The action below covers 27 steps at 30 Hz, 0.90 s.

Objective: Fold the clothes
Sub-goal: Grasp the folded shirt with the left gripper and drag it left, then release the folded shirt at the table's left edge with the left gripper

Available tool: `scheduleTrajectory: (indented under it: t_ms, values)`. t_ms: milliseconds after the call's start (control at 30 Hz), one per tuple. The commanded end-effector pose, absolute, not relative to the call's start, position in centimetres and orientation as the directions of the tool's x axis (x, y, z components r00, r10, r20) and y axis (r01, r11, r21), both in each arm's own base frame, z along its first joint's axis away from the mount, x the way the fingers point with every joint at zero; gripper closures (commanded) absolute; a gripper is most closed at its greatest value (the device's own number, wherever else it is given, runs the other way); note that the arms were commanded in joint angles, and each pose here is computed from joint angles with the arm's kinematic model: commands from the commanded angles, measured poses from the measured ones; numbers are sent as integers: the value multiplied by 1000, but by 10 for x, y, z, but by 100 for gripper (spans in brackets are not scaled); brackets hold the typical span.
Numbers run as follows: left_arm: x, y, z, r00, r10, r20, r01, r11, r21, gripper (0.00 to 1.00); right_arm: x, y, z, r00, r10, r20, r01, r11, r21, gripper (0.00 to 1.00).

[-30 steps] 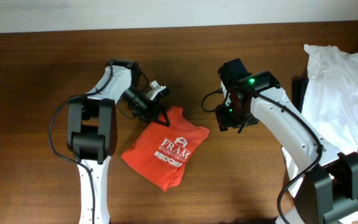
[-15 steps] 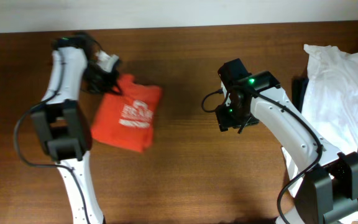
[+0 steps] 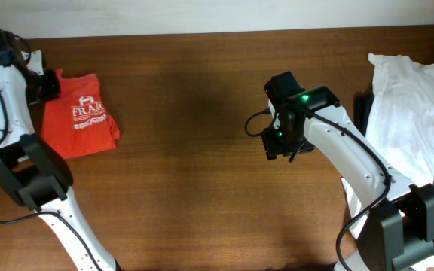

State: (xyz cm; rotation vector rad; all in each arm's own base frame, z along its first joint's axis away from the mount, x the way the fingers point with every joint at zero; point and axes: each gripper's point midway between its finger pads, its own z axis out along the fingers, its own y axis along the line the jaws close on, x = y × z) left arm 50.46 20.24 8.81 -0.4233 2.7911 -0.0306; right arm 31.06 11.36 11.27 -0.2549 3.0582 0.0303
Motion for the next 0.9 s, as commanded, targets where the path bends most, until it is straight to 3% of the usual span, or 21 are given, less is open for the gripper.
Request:
scheduleTrajectory:
  t_ms: [0, 67, 133, 267, 367, 500, 633, 867]
  values:
    - [500, 227, 109, -878, -319, -356, -325, 945, -46, 28, 313, 110, 119, -984, -151, -92, -152, 988, 6, 38]
    - [497, 230, 111, -878, -322, -353, -328, 944, -45, 1, 313, 110, 119, -984, -151, -90, -152, 988, 5, 38]
    - [494, 230, 122, -874, -322, -363, -330, 943, -41, 1, 312, 110, 118, -985, -151, -87, -152, 988, 4, 38]
    - [509, 173, 160, -871, -266, -414, -246, 964, -103, 1, 312, 110, 119, -985, -151, -89, -152, 988, 5, 38]
    - [514, 110, 152, -913, -187, -362, -135, 977, -165, 1, 312, 110, 119, -985, -151, -89, -152, 988, 5, 38]
    - [502, 32, 98, -981, -62, -186, -26, 982, -190, 1, 311, 110, 118, -985, -151, -84, -152, 988, 4, 38]
    - [480, 15, 39, -999, -30, -26, -25, 982, -186, 1, 308, 108, 118, -986, -152, -69, -152, 988, 1, 37]
    - [456, 59, 16, -991, -120, 63, -127, 983, -132, 1, 306, 108, 118, -986, -151, -63, -152, 988, 0, 37]
